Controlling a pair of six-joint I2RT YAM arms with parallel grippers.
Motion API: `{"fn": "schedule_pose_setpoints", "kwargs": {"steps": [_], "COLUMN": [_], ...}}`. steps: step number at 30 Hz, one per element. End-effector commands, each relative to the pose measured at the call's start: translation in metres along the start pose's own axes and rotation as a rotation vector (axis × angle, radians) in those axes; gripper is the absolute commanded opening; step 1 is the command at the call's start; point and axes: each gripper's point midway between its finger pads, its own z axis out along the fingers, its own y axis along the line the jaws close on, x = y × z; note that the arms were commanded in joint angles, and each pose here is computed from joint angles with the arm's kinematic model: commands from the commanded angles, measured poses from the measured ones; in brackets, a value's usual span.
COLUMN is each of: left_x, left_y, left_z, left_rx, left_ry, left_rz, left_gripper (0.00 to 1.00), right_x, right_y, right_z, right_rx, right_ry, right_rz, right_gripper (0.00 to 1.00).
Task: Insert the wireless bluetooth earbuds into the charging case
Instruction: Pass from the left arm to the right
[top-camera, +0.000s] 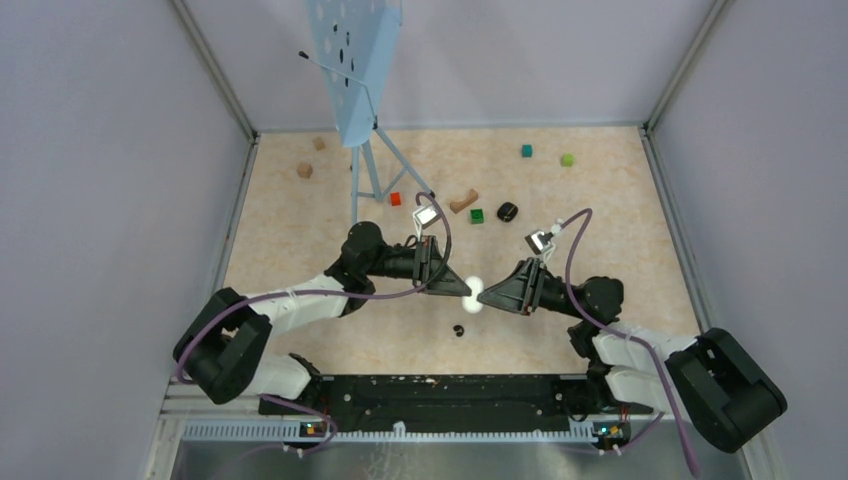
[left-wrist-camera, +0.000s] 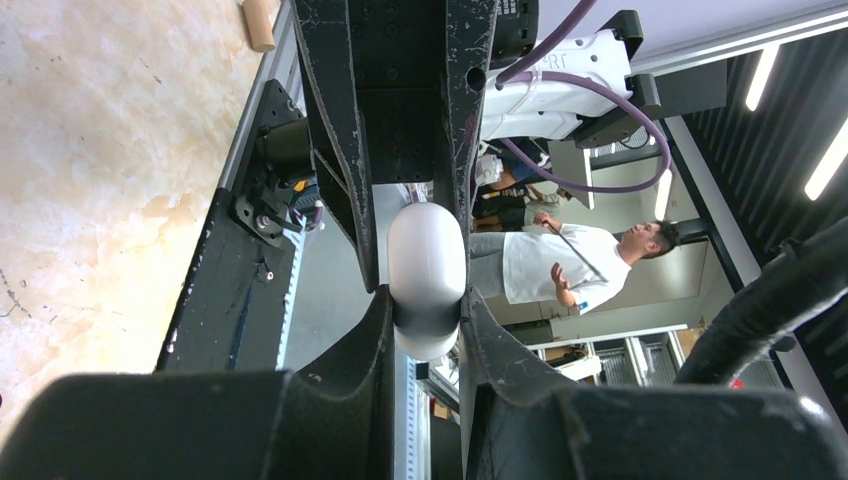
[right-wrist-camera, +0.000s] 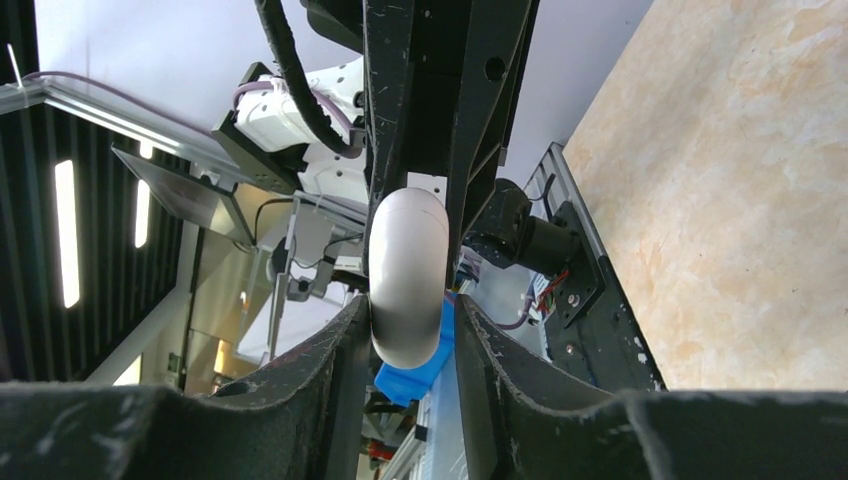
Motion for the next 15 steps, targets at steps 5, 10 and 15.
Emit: {"fn": "schedule_pose_setpoints", "kwargs": {"steps": [5,10,15], "left_x": [0.000,0.001,-0.001], "left_y": [-0.006,-0.007,0.005], "left_z": [0.001,0.000,0.000], "left_rx": [0.034,0.040,-0.037], "left_ry": [0.002,0.002,-0.001], "left_rz": [0.048,0.073,0.087], "left_gripper": [0.02,0.13,0.52], "right_x": [-0.012,-0.011,-0.015], "right_y": [0.019,0.018,0.014], "right_z": [0.007,0.005,0.006], "right_rx": [-0.068,-0.068,-0.031], "right_ry": [-0.021,-0.034,-0.051], "right_rz": [-0.096,-0.082,-0.070], "right_gripper": [0.24,0.02,0.00]}}
